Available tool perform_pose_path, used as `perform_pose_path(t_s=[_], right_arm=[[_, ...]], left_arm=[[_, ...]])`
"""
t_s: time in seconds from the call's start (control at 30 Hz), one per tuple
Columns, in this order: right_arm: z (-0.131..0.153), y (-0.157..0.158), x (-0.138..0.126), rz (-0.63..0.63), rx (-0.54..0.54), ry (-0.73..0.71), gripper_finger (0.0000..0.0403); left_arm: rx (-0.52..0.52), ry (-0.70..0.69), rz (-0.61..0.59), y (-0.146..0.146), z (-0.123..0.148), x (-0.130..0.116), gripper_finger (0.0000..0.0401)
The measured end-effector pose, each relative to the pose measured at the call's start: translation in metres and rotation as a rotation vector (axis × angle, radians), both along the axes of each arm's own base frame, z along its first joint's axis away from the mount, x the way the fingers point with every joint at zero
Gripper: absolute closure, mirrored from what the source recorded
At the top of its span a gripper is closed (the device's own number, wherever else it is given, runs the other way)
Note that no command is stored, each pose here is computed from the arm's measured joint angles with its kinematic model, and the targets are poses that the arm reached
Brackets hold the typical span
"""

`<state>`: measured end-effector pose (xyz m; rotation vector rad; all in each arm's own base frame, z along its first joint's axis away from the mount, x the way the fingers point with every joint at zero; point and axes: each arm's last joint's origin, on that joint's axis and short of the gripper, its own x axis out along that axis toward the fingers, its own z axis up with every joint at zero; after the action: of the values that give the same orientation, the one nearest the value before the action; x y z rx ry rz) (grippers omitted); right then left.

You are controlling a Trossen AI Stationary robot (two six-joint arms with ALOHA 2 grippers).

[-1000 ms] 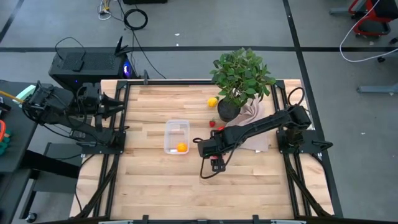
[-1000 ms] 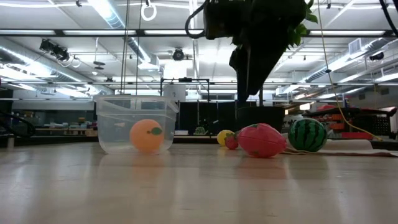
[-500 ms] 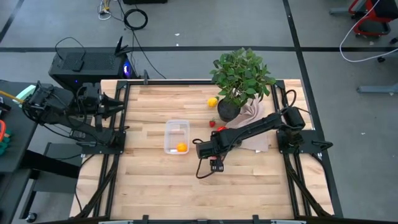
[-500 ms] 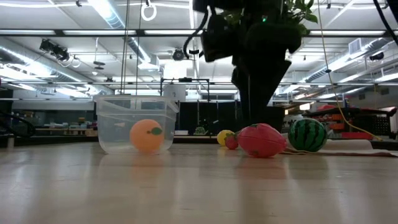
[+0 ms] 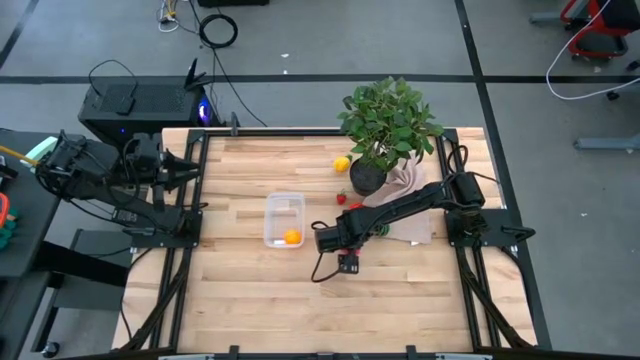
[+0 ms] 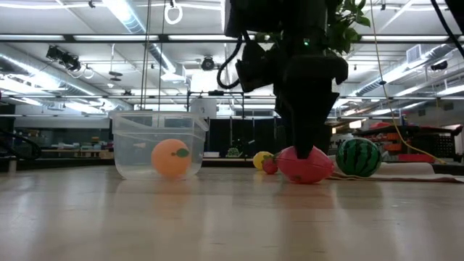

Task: Pick and placing Produce into tupperware
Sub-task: Put the red dragon fruit into the transparent bin

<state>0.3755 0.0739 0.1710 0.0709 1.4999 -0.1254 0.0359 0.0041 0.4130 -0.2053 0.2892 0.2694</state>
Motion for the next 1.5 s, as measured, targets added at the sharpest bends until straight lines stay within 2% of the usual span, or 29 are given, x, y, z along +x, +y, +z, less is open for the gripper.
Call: perform_pose_path(t_s=[0.23,0.63,1.1,1.37,1.5], right_arm=[[-0.016,-0.002,-0.009,-0.044,-0.006,0.036,0.0095],[-0.017,0.0,-0.003,-0.067,0.013,-0.036,0.0117],[-0.017,0.0,-0.003,-0.064,0.013,-0.036,0.0174],[-0.014,0.0,-0.002,-0.065,0.011,-0.027,0.0167],[0.0,0.0,-0.003,-0.049,0.014,-0.044,0.0169]], left_arm=[[0.001,0.003,0.0,0.0,0.0,0.0,0.03],[0.001,0.004,0.0,0.0,0.0,0.0,0.03],[0.001,0.004,0.0,0.0,0.0,0.0,0.03],[0.001,0.004,0.0,0.0,0.0,0.0,0.03],[0.001,0.004,0.0,0.0,0.0,0.0,0.03]])
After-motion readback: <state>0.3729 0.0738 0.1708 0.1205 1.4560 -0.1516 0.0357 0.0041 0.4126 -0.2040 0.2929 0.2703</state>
